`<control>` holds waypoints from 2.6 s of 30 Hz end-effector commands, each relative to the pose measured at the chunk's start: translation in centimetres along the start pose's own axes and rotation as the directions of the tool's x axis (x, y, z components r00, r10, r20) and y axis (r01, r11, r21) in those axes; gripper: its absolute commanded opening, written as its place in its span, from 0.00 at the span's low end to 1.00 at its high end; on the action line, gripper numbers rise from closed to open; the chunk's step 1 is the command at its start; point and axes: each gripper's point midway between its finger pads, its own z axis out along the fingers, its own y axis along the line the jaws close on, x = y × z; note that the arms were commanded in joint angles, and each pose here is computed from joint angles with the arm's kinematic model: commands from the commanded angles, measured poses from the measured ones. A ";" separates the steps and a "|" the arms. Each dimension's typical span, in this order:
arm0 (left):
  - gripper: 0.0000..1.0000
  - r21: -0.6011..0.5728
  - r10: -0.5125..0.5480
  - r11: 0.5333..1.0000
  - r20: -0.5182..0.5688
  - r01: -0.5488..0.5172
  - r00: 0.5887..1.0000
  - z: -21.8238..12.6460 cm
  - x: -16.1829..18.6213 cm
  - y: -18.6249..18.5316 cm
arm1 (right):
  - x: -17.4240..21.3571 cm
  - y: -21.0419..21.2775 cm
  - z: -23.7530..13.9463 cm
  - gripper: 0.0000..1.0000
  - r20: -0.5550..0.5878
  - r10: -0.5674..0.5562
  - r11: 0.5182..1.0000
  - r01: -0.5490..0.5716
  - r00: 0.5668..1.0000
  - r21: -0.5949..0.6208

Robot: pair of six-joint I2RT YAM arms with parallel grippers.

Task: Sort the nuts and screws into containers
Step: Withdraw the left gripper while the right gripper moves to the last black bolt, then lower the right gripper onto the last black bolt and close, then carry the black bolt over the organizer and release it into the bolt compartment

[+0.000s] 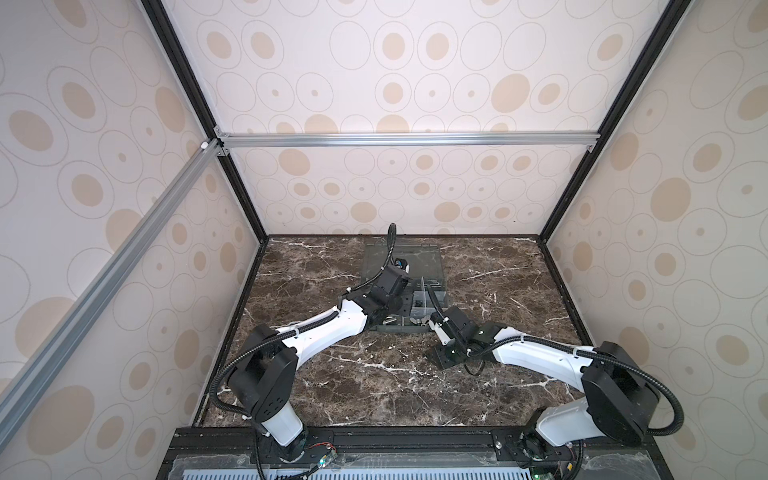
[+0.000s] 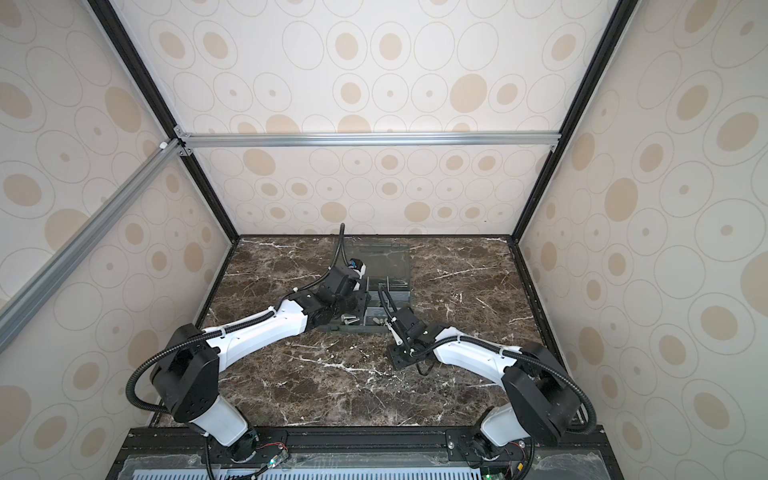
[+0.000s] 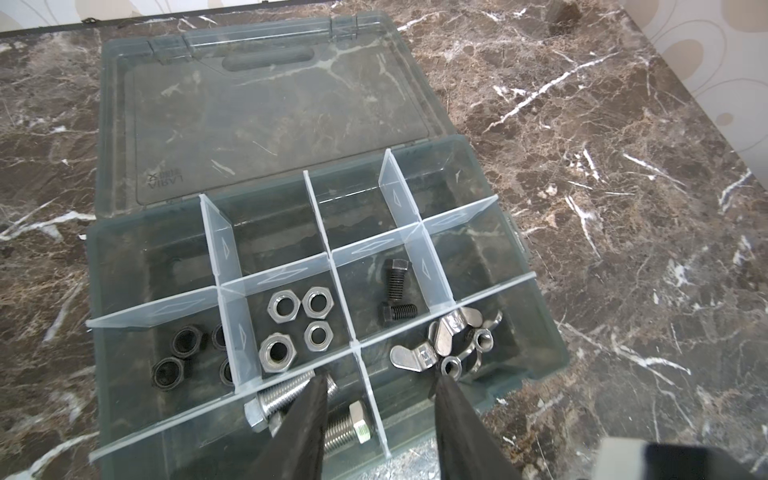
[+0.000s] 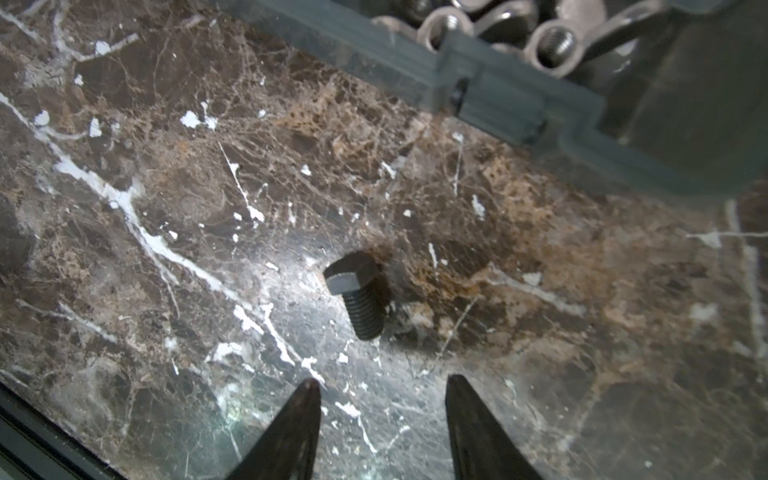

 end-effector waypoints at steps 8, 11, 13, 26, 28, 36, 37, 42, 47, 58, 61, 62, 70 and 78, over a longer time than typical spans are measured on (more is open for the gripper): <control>0.44 0.081 0.031 0.996 0.049 -0.035 0.998 -1.0 -1.1 -1.0 | -0.6 0.4 1.2 0.48 -0.012 0.035 0.995 -0.033 0.999 0.096; 0.44 0.082 0.047 0.995 0.048 -0.051 0.998 -1.4 -1.1 -0.8 | -0.5 0.3 1.3 0.46 -0.026 0.029 0.992 -0.025 0.999 0.120; 0.44 0.113 0.050 0.992 0.059 -0.057 0.997 -1.9 -1.0 -1.1 | -0.6 -0.2 1.2 0.45 -0.026 0.043 0.986 -0.039 0.999 0.163; 0.43 0.147 0.047 0.988 0.046 -0.054 0.998 -2.8 0.7 -0.1 | -0.8 0.7 3.5 0.35 -0.022 0.066 0.974 -0.059 0.998 0.220; 0.43 0.158 0.050 0.986 0.056 -0.059 0.997 -3.1 0.4 -0.2 | -0.6 0.4 3.6 0.29 -0.029 0.076 0.967 -0.066 0.997 0.247; 0.41 0.169 0.073 0.982 0.056 -0.082 0.996 -3.9 0.8 0.5 | -0.6 0.8 3.6 0.12 0.007 0.102 0.957 -0.100 0.995 0.271; 0.41 0.174 0.080 0.981 0.054 -0.089 0.995 -4.0 1.0 0.5 | -0.6 0.8 3.5 0.11 0.014 0.101 0.956 -0.101 0.995 0.275; 0.39 0.178 0.089 0.979 0.037 -0.094 0.995 -4.2 2.3 1.3 | -1.4 1.7 2.9 0.08 0.055 0.099 0.958 -0.110 0.994 0.266; 0.39 0.186 0.084 0.978 0.044 -0.090 0.996 -5.0 2.4 1.6 | -3.3 2.5 1.0 0.07 0.114 0.098 0.959 -0.124 0.989 0.254; 0.39 0.189 0.016 0.982 0.071 -0.029 0.997 -5.1 3.3 2.1 | -11.5 2.3 -3.1 0.08 0.254 0.062 0.954 -0.132 0.965 0.268; 0.39 0.184 0.016 0.983 0.066 -0.028 0.998 -5.1 3.4 2.2 | -14.0 2.2 -3.1 0.08 0.288 0.062 0.957 -0.140 0.955 0.255; 0.39 0.184 0.016 0.983 0.064 -0.028 0.998 -5.1 3.3 2.2 | -14.7 2.1 -2.9 0.08 0.292 0.068 0.958 -0.145 0.954 0.248; 0.40 0.187 -0.018 0.982 0.091 0.001 0.996 -5.1 2.5 2.1 | -17.8 0.1 -0.9 0.09 0.271 0.120 0.965 -0.176 0.955 0.194; 0.40 0.154 -0.047 0.988 0.120 0.028 0.992 -5.2 1.5 2.6 | -19.4 -1.8 -0.1 0.11 0.238 0.124 0.976 -0.162 0.963 0.146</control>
